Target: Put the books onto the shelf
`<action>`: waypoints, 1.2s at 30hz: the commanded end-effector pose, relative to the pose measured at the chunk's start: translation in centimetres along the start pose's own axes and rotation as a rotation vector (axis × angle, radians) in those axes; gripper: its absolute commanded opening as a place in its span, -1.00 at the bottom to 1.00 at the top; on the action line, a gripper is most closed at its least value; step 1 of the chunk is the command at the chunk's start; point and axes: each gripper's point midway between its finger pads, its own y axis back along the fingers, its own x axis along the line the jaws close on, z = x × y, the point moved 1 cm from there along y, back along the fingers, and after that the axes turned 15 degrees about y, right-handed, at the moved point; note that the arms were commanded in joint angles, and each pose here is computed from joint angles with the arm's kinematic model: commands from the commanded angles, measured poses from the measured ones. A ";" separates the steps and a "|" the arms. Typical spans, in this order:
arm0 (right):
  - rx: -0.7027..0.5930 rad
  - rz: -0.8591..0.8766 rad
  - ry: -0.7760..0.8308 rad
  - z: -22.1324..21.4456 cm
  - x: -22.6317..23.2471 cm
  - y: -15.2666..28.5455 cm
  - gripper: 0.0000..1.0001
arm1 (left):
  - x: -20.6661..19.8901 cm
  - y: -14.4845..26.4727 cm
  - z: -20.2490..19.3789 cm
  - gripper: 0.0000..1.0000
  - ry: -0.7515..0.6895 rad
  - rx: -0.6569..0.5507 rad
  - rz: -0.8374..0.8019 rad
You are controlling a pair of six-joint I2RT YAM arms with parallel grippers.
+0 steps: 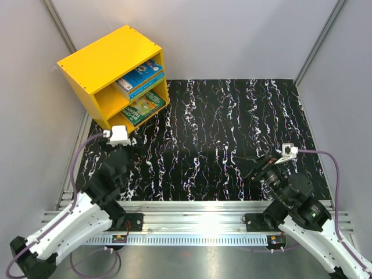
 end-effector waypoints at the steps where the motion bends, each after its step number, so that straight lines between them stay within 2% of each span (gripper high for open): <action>1: -0.099 0.021 0.005 1.4 0.2 -0.2 1.00 | 0.5 0.3 5.2 0.97 0.106 -0.395 -0.051; 4: -0.098 0.039 0.011 1.0 0.4 -0.7 1.00 | 2.2 -0.2 3.4 0.97 0.051 -0.487 -0.013; 7: -0.094 0.055 0.002 0.9 0.9 -1.4 1.00 | 4.6 -1.7 1.9 0.97 -0.003 -0.470 0.139; 9: -0.082 0.073 -0.006 1.1 1.5 -1.6 0.99 | 7.3 -2.3 0.8 0.97 0.056 -0.478 0.254; 10: -0.066 0.075 -0.006 0.9 1.6 -1.8 1.00 | 7.6 -2.8 0.4 0.97 0.136 -0.494 0.255; 14: -0.021 0.082 -0.003 0.4 1.9 -2.0 0.99 | 10.5 -4.4 -1.7 0.98 0.199 -0.472 0.344; 18: -0.011 0.089 0.012 0.5 2.0 -1.6 1.00 | 12.0 -4.7 -2.6 0.97 0.076 -0.467 0.425; 21: -0.013 0.086 0.024 0.0 1.7 -1.5 1.00 | 12.8 -4.9 -3.4 0.97 0.149 -0.512 0.431; 23: -0.029 0.103 0.025 0.1 1.8 -1.4 1.00 | 12.5 -5.9 -3.5 0.96 0.107 -0.514 0.441; 26: 0.000 0.115 0.031 -0.3 2.1 -1.6 1.00 | 9.7 -8.3 -4.1 0.91 -0.044 -0.413 0.319; 28: 0.028 0.106 0.036 -0.5 2.2 -2.0 1.00 | 9.6 -8.4 -4.4 0.97 -0.041 -0.401 0.313; 32: 0.056 0.109 0.035 -0.9 2.4 -2.7 1.00 | 9.1 -9.1 -4.5 0.97 -0.067 -0.371 0.232; 33: 0.057 0.117 0.034 -0.9 2.6 -2.9 0.99 | 9.2 -9.2 -4.8 0.97 -0.062 -0.360 0.201; 34: 0.054 0.128 0.032 -0.9 2.9 -3.2 1.00 | 7.9 -9.5 -5.1 0.97 -0.044 -0.335 0.087; 36: 0.075 0.154 0.030 -1.3 3.4 -3.6 0.99 | 9.2 -10.3 -5.8 0.97 -0.027 -0.287 0.083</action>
